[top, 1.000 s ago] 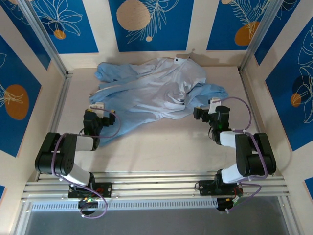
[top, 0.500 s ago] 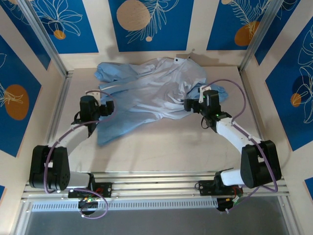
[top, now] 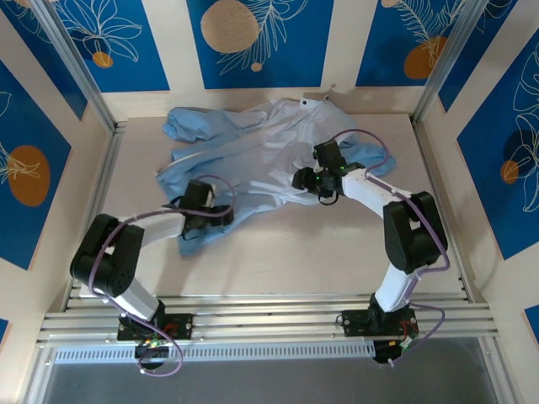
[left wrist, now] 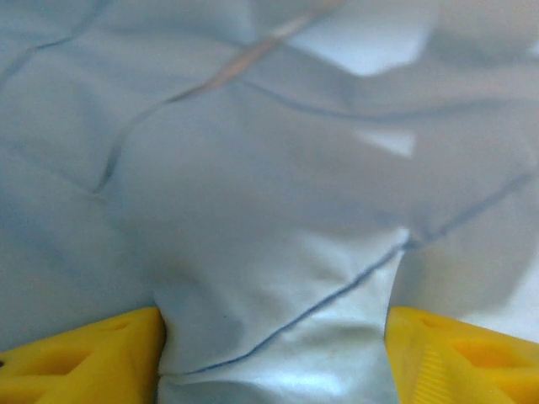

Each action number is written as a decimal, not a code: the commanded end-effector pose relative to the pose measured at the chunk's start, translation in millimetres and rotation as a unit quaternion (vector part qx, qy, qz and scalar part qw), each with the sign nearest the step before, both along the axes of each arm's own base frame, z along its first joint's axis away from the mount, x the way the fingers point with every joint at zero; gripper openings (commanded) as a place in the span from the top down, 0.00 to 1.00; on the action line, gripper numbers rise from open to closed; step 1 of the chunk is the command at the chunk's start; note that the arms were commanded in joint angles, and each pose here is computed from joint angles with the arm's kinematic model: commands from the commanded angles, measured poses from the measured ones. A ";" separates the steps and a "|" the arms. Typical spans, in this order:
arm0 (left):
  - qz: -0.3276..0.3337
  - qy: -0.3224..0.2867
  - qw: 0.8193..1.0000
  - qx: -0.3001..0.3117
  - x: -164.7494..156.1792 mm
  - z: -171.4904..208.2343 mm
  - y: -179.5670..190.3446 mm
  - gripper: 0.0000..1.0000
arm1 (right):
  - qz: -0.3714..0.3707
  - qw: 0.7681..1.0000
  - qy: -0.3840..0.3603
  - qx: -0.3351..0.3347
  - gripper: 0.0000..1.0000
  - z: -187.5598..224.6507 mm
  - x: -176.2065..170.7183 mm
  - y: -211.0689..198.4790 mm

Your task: Zip up the jacket

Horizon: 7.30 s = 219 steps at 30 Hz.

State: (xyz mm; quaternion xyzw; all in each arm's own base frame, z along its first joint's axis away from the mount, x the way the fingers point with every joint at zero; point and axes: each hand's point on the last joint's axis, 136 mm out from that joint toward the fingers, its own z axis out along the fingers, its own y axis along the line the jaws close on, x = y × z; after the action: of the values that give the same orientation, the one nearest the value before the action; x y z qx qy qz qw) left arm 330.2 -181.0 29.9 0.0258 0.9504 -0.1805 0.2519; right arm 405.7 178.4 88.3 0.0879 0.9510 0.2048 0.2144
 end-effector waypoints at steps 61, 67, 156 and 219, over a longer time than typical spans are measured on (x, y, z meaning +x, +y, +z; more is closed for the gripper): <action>0.149 0.120 0.980 -0.049 -62.2 0.7 81.6 0.52 | 0.123 0.980 0.136 -0.073 0.60 -63.6 75.1 55.2; 0.108 0.052 0.991 -0.062 -49.5 55.2 75.1 0.51 | 0.105 0.981 0.125 -0.108 0.57 -41.3 76.6 14.0; 0.097 0.190 0.973 -0.090 -77.1 -29.6 13.6 0.82 | 0.168 0.953 0.233 -0.100 0.79 -60.4 -131.2 103.9; 0.060 0.165 0.980 -0.093 -105.6 -9.0 9.5 0.78 | 0.237 0.941 0.186 -0.152 0.94 -32.5 -183.7 160.6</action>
State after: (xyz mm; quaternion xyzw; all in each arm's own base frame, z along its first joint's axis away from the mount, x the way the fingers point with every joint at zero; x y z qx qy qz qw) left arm 235.4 -172.4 23.4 -0.0908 0.9552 -0.2564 0.1166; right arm 223.8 333.4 49.3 -0.1364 0.9873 0.0801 -0.0106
